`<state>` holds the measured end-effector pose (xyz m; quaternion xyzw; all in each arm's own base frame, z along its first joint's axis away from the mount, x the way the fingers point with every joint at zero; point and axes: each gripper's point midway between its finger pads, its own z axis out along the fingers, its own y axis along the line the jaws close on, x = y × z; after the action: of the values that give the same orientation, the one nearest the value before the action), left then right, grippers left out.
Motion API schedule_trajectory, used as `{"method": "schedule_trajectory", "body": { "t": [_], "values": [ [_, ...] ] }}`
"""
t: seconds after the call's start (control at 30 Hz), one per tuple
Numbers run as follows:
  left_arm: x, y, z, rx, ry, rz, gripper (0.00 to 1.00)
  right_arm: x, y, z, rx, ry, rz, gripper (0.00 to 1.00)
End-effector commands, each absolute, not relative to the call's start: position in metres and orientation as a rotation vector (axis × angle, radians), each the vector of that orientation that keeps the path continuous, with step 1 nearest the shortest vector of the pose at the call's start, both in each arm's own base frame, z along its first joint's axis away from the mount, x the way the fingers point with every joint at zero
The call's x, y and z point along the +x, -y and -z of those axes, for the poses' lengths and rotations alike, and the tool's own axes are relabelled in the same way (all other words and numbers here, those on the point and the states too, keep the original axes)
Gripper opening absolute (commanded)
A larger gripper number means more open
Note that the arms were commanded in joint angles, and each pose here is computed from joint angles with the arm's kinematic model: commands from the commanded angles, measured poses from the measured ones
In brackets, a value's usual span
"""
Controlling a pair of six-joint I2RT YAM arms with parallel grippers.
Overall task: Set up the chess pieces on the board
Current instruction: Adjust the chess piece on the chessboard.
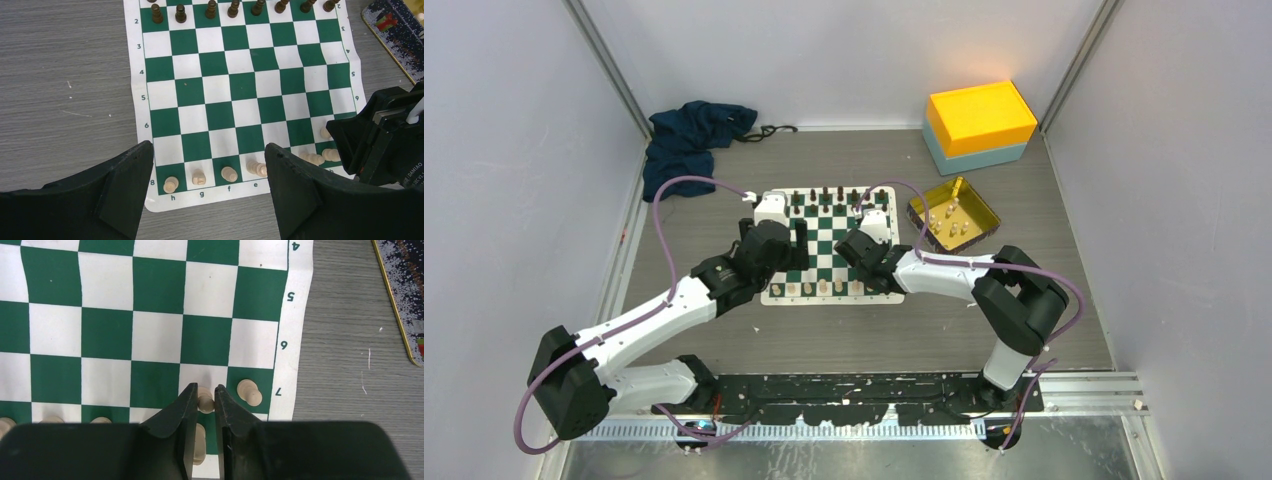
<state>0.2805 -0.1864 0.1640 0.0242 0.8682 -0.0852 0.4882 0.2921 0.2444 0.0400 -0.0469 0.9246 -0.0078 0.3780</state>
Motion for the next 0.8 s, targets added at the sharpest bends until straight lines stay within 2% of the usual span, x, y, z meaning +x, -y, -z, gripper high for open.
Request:
{"method": "schedule_trajectory", "body": {
  "t": [0.0, 0.27, 0.77],
  "values": [
    [0.286, 0.192, -0.175, 0.035, -2.062, 0.242, 0.82, 0.300, -0.250, -0.053, -0.105, -2.319, 0.011, 0.27],
    [0.286, 0.191, -0.174, 0.039, -2.064, 0.239, 0.82, 0.300, -0.252, -0.051, -0.107, -2.325, 0.008, 0.36],
    [0.286, 0.190, -0.177, 0.032, -2.056, 0.239, 0.82, 0.305, -0.263, -0.075, -0.122, -2.287, -0.048, 0.37]
  ]
}}
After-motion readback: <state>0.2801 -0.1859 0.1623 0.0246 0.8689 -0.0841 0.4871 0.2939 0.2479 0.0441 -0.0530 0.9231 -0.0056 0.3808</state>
